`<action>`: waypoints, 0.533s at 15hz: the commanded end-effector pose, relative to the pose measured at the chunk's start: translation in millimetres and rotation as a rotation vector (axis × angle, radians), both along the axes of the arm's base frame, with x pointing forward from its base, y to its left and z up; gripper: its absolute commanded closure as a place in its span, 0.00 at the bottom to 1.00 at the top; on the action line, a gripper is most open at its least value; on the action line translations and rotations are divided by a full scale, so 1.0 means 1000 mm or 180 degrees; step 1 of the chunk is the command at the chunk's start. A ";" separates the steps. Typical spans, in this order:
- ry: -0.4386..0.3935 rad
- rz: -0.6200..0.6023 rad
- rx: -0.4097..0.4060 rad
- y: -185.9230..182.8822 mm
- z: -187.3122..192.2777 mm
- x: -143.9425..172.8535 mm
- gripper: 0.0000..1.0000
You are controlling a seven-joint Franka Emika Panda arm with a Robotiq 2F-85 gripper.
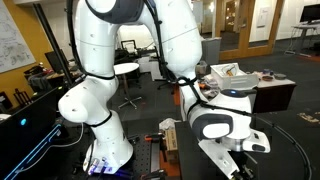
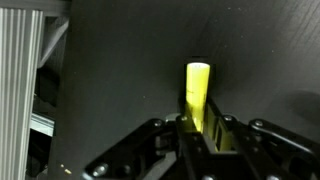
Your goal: Put the yellow marker inside the white and green mug
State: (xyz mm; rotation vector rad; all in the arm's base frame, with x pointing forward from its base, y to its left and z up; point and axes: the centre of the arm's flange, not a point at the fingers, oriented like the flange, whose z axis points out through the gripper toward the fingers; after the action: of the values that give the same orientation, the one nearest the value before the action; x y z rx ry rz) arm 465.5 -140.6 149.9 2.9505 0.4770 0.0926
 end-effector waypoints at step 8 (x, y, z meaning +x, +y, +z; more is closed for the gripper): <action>-0.0232 -0.0236 -0.0173 -0.018 0.055 -0.019 0.95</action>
State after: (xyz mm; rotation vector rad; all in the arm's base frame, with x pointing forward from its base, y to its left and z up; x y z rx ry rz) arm 461.7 -161.0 173.1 2.9241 0.4097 0.1336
